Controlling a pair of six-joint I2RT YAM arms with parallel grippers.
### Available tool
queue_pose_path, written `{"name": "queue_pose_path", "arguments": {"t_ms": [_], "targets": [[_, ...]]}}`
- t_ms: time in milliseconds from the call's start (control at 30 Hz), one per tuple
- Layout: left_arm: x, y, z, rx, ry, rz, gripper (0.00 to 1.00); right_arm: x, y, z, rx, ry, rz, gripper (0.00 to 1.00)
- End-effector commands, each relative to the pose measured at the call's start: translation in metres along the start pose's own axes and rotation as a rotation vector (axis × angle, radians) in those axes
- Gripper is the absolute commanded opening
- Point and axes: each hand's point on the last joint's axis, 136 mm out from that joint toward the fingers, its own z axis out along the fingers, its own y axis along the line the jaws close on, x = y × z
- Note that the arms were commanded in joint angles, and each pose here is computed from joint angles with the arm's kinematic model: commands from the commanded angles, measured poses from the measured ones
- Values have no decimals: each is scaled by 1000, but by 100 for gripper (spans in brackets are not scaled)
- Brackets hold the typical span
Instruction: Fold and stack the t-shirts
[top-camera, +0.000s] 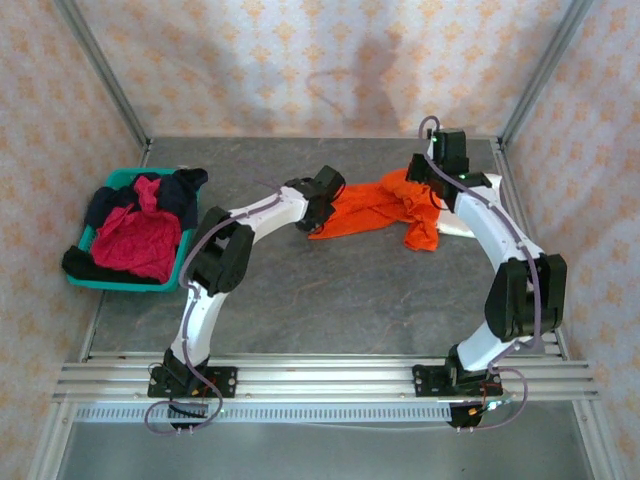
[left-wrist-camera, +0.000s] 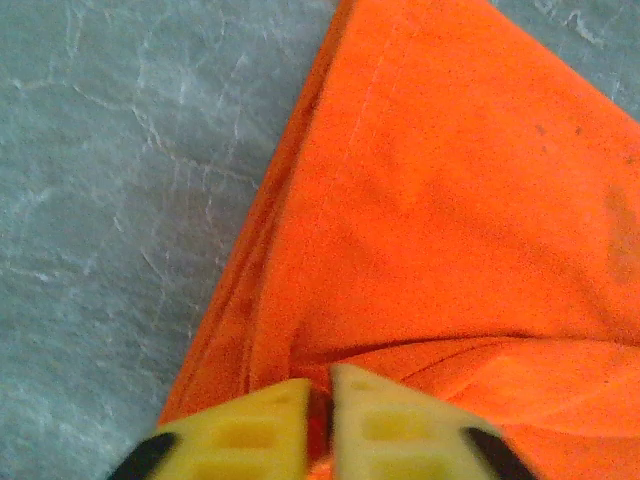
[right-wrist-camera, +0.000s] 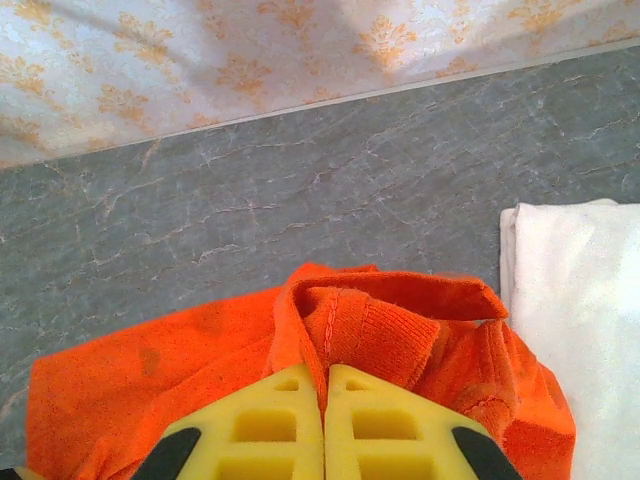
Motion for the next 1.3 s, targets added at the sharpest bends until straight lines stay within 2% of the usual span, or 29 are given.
{"name": "queue_pose_path", "arguments": {"t_ms": [0,233,367,533,567,767,1067,1267], "targets": [[-10,4,-4,-20,-19,-15,0,-8,-6,-13,24,-37,-10,0],[-41,10,-52,4,-150,22,0,-20,-4,-41,17,-88,-10,0],[-62,26,-98,24,-243,27,0,-28,15,-74,-86,-140,-35,0],[-88,62,-167,75,-382,-7,0,-32,39,-125,-236,-262,-127,0],[-93,69,-183,89,-409,-9,0,-35,44,-146,-266,-308,-144,0],[-123,107,-266,149,-557,-32,0,-44,71,-215,-425,-432,-205,0],[-156,145,-353,224,-704,-108,0,-73,86,-272,-505,-627,-239,0],[-165,173,-394,263,-786,-156,0,-73,99,-314,-612,-762,-269,0]]}}
